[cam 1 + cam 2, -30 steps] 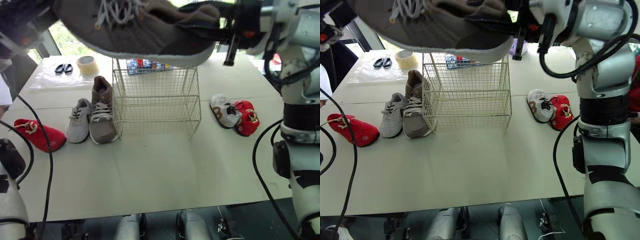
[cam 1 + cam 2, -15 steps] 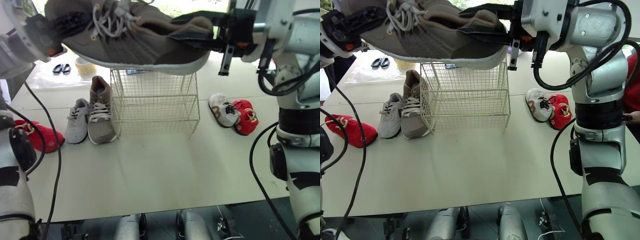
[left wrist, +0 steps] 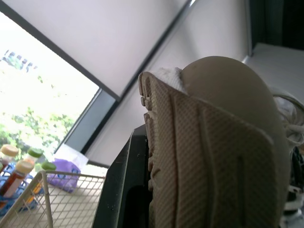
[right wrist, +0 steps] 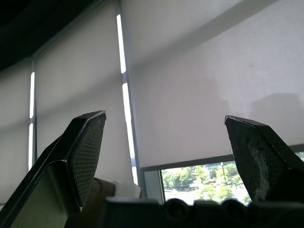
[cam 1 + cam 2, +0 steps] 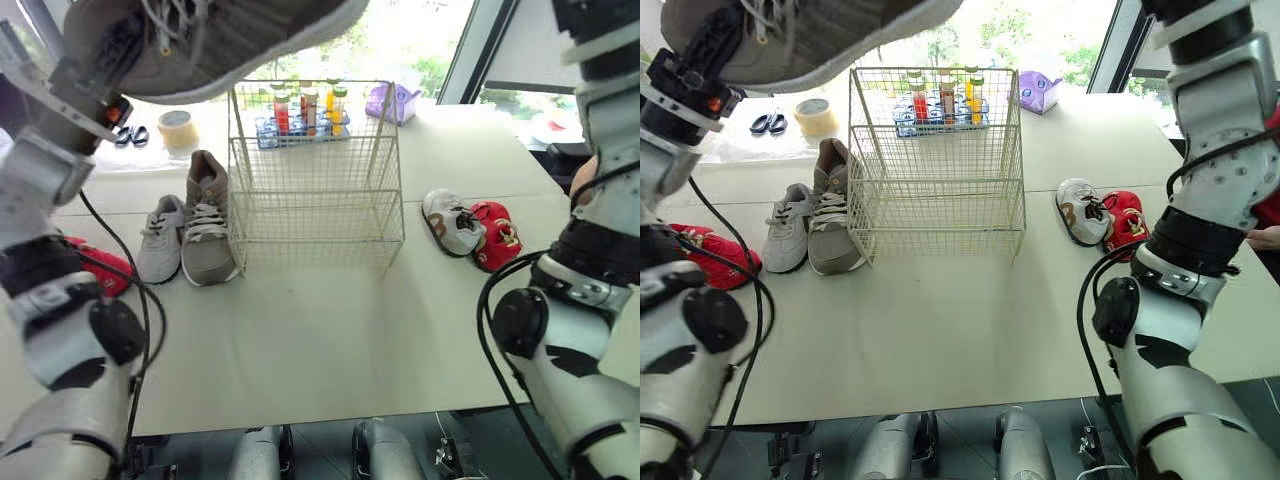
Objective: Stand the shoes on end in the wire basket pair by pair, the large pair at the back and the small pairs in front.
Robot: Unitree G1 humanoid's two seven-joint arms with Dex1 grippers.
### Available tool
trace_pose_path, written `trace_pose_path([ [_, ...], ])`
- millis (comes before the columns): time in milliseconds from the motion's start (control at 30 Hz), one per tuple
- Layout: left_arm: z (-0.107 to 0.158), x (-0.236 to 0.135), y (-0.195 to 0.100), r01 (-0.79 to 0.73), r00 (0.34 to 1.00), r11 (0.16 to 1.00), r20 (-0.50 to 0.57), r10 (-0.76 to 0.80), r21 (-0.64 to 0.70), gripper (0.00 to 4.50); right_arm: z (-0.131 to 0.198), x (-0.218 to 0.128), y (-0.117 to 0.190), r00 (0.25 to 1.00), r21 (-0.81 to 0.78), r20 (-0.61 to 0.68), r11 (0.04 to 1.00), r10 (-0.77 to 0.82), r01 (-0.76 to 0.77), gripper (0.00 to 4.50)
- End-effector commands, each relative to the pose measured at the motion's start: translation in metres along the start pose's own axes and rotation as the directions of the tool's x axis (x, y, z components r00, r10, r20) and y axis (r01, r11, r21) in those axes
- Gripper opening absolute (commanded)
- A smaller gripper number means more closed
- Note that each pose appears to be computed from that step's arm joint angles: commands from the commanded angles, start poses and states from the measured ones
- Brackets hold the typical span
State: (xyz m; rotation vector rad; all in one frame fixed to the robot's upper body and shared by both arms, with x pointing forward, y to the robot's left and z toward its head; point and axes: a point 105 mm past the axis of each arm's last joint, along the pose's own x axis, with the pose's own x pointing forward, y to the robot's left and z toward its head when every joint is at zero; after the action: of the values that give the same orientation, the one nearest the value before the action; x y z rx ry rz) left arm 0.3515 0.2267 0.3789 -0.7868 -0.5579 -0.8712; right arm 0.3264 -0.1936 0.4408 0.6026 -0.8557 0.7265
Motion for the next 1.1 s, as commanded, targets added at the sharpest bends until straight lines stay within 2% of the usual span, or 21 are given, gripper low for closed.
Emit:
trace_pose_path([
  [33,0.024,0.011,-0.048,0.133,0.963,0.991,0.237,-0.13,0.001,0.71,-0.036,-0.007,0.003,0.997,0.158,-0.077,0.987,0.006,0.007,4.44],
  [167,-0.015,0.018,-0.048,0.133,0.964,0.983,0.248,-0.099,-0.128,0.71,-0.089,-0.01,0.033,0.964,0.223,-0.219,0.97,0.15,-0.1,4.44],
  [333,-0.038,0.022,-0.046,0.143,0.965,0.958,0.249,-0.08,-0.249,0.71,-0.114,-0.005,0.054,0.922,0.201,-0.285,0.957,0.262,-0.21,4.44],
  [667,-0.068,0.019,-0.043,0.129,0.98,0.938,0.188,-0.07,-0.322,0.71,-0.112,0.017,0.077,0.92,0.232,-0.187,0.926,0.343,-0.298,4.44],
  [967,-0.09,0.015,-0.033,0.075,0.989,0.946,0.141,-0.032,-0.316,0.71,-0.099,0.03,0.09,0.926,0.271,-0.11,0.907,0.361,-0.322,4.44],
  [1067,-0.094,0.014,-0.033,0.068,0.991,0.949,0.133,-0.028,-0.307,0.71,-0.101,0.03,0.09,0.927,0.266,-0.116,0.911,0.356,-0.316,3.65],
  [1100,-0.095,0.014,-0.034,0.067,0.991,0.952,0.127,-0.03,-0.3,0.71,-0.102,0.03,0.089,0.929,0.265,-0.117,0.913,0.351,-0.311,3.13],
])
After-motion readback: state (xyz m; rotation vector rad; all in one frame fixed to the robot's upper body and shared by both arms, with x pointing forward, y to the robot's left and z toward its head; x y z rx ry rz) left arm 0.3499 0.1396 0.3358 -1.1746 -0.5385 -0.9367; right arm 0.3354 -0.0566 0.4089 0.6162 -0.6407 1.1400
